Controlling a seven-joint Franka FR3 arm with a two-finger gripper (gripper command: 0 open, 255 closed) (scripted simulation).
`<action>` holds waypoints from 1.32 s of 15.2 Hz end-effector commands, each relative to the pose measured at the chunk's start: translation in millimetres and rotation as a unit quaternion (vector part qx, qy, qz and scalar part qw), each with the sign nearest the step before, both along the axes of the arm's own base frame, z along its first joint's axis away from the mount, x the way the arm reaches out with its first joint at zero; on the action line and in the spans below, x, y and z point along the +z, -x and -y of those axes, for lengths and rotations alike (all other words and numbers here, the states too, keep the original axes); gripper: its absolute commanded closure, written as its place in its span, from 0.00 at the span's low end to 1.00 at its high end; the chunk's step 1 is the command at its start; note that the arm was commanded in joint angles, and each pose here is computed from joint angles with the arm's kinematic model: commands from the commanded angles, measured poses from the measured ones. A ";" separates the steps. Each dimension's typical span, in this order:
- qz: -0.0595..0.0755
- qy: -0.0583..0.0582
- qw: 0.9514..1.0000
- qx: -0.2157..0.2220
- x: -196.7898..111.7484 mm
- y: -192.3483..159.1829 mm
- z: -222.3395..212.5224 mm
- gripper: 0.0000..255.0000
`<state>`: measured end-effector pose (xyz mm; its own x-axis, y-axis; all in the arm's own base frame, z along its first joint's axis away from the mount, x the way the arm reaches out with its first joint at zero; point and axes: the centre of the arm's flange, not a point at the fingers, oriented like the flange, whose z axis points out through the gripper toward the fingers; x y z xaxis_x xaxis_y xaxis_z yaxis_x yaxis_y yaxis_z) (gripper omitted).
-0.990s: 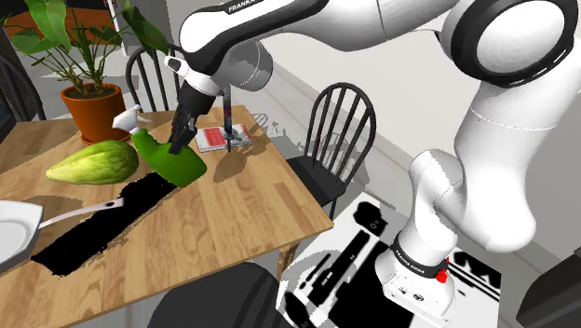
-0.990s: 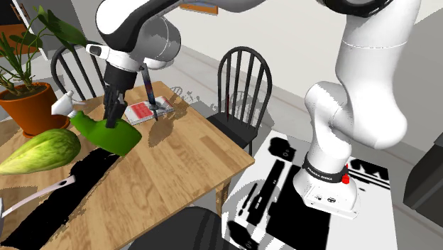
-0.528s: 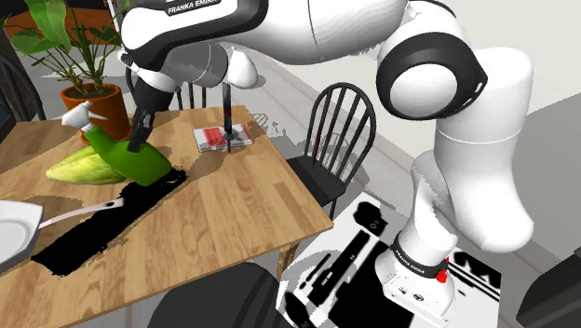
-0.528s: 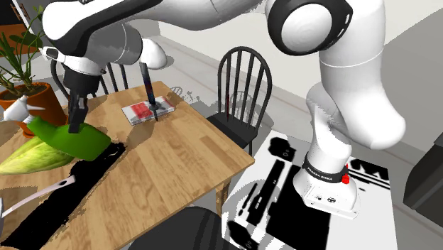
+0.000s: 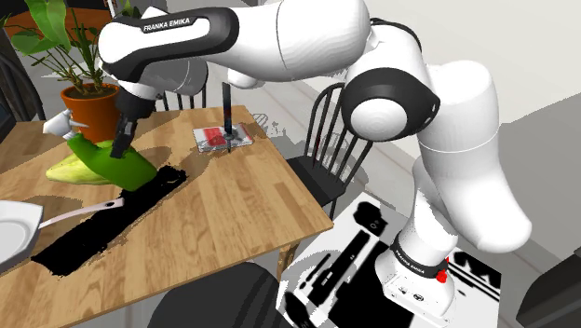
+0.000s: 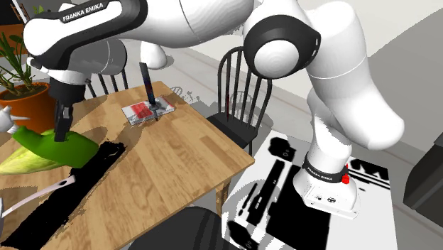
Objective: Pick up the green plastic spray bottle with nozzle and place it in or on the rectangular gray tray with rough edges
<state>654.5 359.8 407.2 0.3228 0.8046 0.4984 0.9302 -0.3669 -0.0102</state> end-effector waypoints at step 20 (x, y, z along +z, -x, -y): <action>0.000 0.000 1.000 0.000 -50.5 0.1 0.2 0.00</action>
